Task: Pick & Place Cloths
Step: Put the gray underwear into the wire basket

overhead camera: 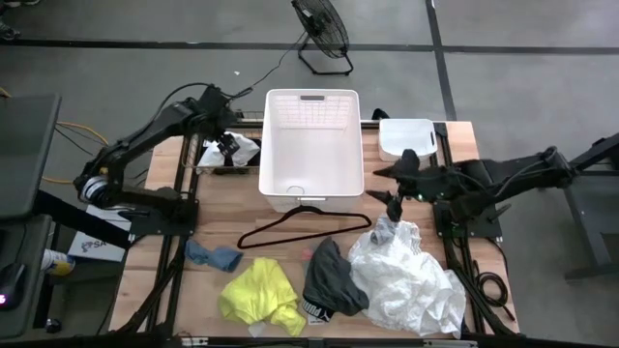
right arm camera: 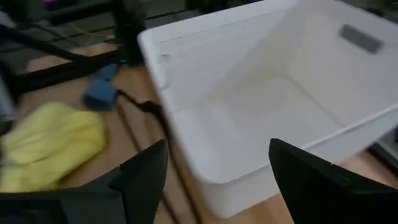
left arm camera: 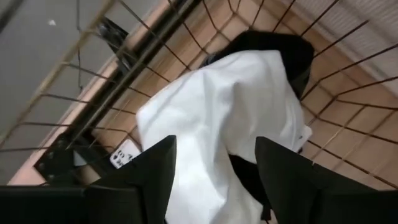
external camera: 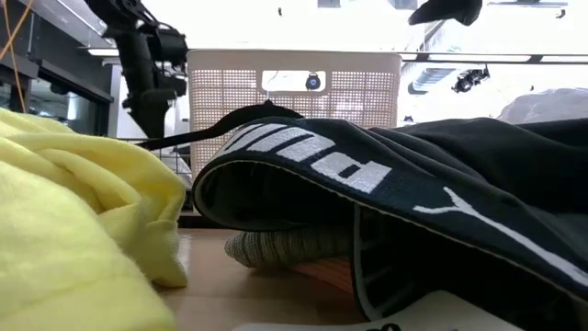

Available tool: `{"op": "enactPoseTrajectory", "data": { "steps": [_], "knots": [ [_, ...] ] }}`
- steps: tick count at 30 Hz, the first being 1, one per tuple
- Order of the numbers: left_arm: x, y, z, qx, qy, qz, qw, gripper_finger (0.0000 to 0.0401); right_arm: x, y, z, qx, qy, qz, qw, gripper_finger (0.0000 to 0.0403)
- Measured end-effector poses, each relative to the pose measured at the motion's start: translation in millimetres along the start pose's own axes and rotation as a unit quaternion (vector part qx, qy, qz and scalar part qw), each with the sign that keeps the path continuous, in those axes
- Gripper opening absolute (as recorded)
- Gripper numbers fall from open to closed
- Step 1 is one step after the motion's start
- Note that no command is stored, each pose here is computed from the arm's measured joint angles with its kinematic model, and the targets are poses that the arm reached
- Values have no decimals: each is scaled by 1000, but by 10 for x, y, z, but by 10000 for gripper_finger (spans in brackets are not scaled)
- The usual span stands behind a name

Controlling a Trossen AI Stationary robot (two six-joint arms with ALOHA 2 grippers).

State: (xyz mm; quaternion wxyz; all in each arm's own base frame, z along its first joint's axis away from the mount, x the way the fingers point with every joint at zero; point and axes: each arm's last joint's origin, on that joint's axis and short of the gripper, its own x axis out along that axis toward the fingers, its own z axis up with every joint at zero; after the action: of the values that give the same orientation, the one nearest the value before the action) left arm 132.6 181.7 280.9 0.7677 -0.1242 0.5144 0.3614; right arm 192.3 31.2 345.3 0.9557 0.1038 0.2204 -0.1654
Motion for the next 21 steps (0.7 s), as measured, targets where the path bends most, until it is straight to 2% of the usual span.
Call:
{"op": "enactPoseTrajectory", "data": {
  "steps": [7, 11, 15, 21],
  "knots": [
    [-452, 0, -159, -24, -83, 10, 996, 214, -125, 355, -68, -1, -14, 96, 995, 271],
    [-692, -29, -283, -32, -134, -18, 990, 214, -109, 612, -142, -14, -15, 141, 990, 271],
    [-864, -54, -381, -42, -175, -41, 983, 214, 16, 833, -285, -40, 9, 152, 988, 271],
    [-967, -66, -450, -42, -199, -44, 978, 214, 328, 1093, -571, -87, 61, 133, 985, 271]
  ]
}}
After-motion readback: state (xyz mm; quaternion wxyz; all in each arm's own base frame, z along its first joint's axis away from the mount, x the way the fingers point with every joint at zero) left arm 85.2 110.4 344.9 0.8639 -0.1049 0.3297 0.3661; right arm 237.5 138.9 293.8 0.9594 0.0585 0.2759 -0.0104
